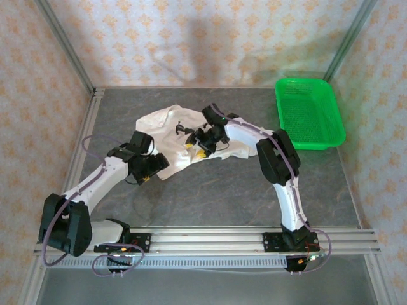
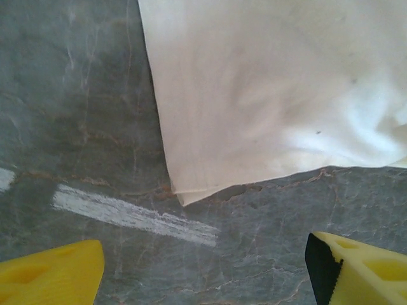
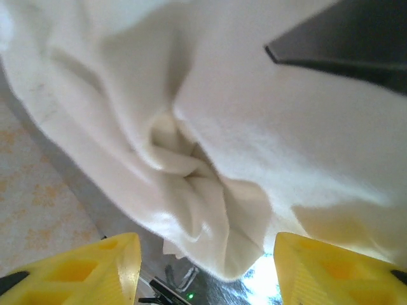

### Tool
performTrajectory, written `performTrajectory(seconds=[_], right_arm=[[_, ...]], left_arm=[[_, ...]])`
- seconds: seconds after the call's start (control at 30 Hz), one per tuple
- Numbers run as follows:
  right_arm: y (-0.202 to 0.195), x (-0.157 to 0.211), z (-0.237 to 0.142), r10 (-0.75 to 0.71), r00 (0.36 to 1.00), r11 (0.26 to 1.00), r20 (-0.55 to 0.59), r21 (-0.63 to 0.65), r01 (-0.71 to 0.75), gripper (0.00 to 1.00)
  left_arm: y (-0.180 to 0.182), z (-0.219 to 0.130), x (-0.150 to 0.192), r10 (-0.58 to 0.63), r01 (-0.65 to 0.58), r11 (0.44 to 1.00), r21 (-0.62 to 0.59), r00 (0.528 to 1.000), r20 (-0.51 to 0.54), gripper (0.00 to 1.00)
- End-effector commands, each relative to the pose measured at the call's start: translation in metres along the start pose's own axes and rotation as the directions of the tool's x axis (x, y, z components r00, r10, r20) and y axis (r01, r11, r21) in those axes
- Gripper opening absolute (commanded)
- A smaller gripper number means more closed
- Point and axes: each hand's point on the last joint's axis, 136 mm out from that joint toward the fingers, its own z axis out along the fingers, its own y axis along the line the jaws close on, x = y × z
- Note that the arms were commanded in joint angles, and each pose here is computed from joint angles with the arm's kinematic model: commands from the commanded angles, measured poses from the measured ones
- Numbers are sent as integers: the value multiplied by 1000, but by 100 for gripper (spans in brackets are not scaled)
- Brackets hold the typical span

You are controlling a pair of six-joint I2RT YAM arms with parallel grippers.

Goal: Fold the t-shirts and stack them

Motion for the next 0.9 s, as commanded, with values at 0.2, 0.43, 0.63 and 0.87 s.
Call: performTrajectory(seconds=[0.2,0.43,0.63,0.87], right_arm=[[-8,10,-92,-293,947,951,135,148,273,75],[-47,0,-139,-238,946,966,218,151,208,75],[-96,-7,-170,-169,949,969,267,220,111,75],[-151,-12,-179,-68,953,952,296,306,-27,75]], left_arm=[[-2,35,22,-190,193,981,16,976,-109,77],[-8,52,13,-242,245,969,26,966,-90,68],[-28,62,-7,-252,255,965,63,966,-55,56],[-39,76,-21,-204,206,977,46,978,-50,17]])
